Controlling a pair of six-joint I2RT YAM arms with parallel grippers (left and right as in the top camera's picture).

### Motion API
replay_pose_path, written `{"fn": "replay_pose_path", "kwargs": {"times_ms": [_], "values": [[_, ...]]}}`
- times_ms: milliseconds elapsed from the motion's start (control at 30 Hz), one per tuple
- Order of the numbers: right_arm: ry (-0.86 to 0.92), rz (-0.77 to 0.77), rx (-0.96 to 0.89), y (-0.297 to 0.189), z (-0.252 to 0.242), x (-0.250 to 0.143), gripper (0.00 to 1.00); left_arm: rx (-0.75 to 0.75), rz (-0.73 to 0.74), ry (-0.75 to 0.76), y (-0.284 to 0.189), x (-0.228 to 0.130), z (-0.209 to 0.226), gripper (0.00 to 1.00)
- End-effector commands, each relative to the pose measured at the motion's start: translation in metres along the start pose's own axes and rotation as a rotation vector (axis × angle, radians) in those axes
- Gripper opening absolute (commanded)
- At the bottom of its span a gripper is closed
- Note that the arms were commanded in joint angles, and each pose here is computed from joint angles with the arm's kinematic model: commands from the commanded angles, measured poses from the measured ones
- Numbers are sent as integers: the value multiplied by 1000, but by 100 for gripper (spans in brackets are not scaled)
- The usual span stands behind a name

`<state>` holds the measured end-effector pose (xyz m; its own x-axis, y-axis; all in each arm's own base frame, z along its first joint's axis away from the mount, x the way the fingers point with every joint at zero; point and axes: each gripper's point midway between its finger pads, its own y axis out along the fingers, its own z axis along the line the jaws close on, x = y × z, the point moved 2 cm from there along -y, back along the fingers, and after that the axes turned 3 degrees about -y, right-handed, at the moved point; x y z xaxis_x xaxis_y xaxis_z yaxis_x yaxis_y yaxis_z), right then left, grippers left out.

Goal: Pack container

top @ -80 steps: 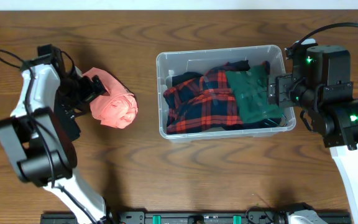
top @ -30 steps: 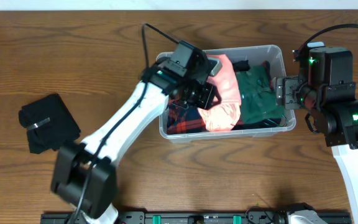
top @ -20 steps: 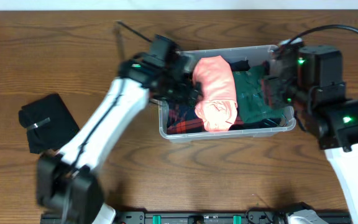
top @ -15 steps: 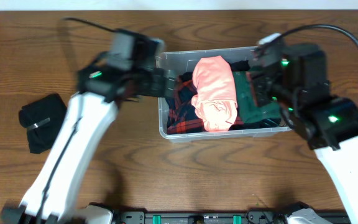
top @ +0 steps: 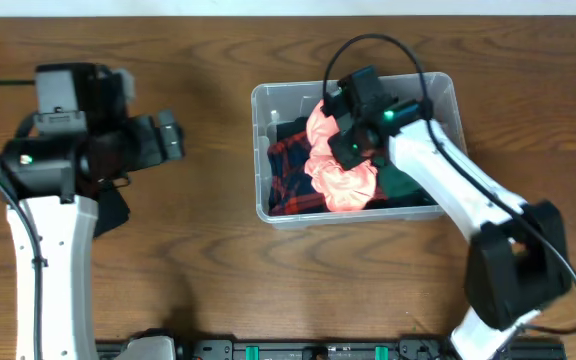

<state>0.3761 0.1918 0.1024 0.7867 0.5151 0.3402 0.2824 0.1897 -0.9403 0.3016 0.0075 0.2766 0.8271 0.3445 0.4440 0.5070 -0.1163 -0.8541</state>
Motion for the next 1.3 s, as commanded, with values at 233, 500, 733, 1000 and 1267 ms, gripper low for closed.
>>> {"fn": "replay_pose_path", "kwargs": {"times_ms": [233, 500, 733, 1000, 1267], "values": [[20, 43, 13, -3, 6, -10, 55, 141, -35, -270, -17, 8, 81, 98], [-19, -348, -52, -151, 1, 22, 85, 406, -42, -611, -10, 5, 191, 98], [57, -400, -197, -210, -21, -9, 84, 455, 94, -725, 49, -1, 253, 98], [144, -325, -274, -222, -42, -43, 83, 467, 294, -809, 124, -33, 298, 98], [176, -325, -280, -222, -48, -45, 81, 225, 462, -811, 184, -54, 277, 97]]}}
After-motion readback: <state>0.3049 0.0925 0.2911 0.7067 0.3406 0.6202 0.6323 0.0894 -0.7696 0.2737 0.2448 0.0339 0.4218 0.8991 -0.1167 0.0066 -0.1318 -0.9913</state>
